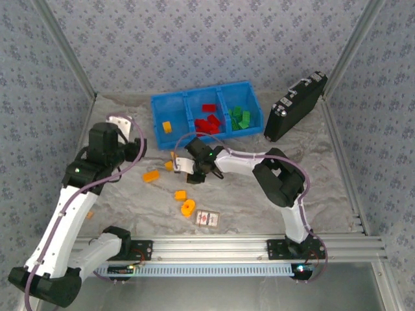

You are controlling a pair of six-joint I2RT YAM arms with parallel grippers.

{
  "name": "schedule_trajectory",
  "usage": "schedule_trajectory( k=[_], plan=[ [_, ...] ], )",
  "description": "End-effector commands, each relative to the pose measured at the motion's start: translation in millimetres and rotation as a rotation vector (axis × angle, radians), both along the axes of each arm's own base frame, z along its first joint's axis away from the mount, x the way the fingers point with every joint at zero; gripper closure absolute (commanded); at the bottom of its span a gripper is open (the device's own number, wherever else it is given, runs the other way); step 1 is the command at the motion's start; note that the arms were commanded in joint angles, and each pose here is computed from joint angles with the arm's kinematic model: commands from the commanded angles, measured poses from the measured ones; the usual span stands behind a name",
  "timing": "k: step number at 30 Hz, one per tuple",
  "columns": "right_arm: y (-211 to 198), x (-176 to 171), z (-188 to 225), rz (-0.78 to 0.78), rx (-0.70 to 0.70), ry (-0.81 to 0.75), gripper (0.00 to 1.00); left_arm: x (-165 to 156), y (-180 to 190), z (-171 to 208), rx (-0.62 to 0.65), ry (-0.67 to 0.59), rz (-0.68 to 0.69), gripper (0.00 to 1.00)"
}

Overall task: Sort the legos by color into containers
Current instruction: Pick up the lego from the center of the table, then place the lego in the container.

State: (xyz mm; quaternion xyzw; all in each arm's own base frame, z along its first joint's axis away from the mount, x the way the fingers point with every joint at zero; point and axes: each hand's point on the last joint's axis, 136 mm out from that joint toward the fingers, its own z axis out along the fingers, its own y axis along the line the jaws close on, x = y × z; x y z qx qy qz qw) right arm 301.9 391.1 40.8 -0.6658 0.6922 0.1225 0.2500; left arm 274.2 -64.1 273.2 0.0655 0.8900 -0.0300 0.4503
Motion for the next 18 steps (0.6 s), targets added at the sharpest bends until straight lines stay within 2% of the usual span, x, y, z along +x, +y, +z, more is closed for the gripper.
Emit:
schedule_trajectory(
  k=[1,7,11,18],
  plan=[
    [10,20,30,-0.009,0.059,-0.032,0.84,-19,5,-33,-0.033,0.097,0.041,0.33],
    [30,57,89,-0.004,0.240,-0.076,0.84,-28,-9,-86,-0.010,0.231,-0.068,0.27],
    [42,90,116,-0.007,0.299,-0.137,0.83,-26,-21,-103,0.010,0.227,-0.175,0.21],
    [61,137,118,0.000,0.323,-0.195,0.82,-14,-23,-123,0.135,0.206,-0.278,0.15]
  ],
)
